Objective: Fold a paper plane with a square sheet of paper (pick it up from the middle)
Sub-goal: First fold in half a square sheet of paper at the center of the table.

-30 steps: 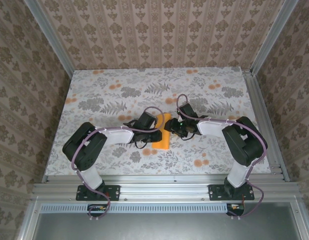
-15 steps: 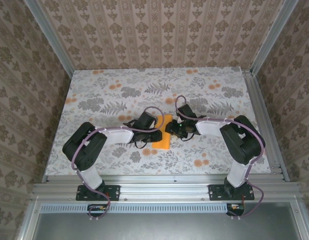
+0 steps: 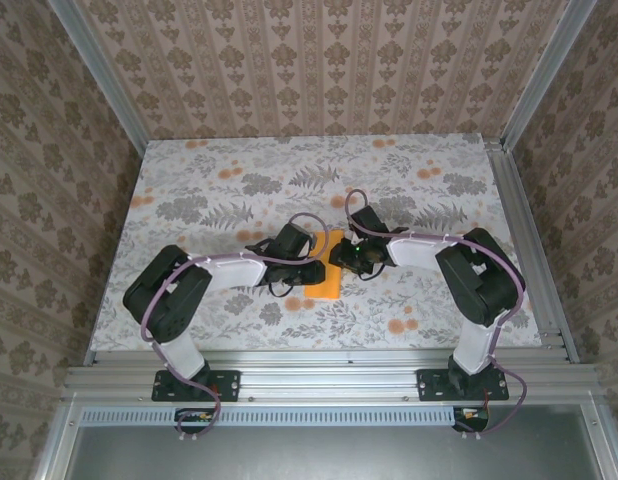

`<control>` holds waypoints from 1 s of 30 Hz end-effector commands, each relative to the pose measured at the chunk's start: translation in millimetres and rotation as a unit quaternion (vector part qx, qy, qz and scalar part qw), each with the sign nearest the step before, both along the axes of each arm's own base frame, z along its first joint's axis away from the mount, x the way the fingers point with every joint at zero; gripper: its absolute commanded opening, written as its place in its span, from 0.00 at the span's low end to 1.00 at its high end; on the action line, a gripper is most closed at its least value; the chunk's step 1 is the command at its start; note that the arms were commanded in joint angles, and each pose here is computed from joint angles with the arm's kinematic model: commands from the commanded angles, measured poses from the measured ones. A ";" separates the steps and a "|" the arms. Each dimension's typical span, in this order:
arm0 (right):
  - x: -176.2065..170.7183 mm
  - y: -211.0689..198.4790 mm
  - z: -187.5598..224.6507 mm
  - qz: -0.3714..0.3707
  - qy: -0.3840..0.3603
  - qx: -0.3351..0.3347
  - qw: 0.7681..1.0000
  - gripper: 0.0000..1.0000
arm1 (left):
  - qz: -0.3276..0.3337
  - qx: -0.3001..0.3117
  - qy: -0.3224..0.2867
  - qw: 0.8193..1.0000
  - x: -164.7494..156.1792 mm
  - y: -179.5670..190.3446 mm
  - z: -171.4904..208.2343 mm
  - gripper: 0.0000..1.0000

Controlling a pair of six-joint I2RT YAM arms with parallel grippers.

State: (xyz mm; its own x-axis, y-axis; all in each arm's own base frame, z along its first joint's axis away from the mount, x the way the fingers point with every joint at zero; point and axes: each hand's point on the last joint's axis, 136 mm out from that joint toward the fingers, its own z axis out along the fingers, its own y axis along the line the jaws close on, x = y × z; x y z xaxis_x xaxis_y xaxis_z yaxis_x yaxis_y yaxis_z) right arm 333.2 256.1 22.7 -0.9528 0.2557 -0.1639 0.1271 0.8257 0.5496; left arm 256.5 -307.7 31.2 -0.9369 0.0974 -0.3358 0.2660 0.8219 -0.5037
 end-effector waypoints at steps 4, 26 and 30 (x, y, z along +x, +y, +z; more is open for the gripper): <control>-4.9 -0.8 -14.5 0.015 0.009 -0.036 0.999 0.36 | -0.009 -0.023 -0.035 0.999 13.3 -2.4 37.8 0.31; -3.5 0.4 -16.0 0.003 0.013 -0.042 0.999 0.41 | 0.015 0.010 -0.045 0.999 24.8 25.6 36.8 0.31; -5.7 -2.8 -17.0 0.003 0.014 -0.049 0.999 0.38 | 0.015 0.011 -0.041 0.999 23.8 28.6 33.5 0.31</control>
State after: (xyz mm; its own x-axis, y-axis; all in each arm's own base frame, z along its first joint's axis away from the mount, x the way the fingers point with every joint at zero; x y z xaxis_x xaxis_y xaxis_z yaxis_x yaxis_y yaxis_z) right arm 332.9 257.2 21.8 -0.9548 0.2364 -0.1804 0.1146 0.8523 0.5104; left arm 281.6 -286.2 62.4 -0.9151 0.0642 -0.3980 0.2675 0.8354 -0.4802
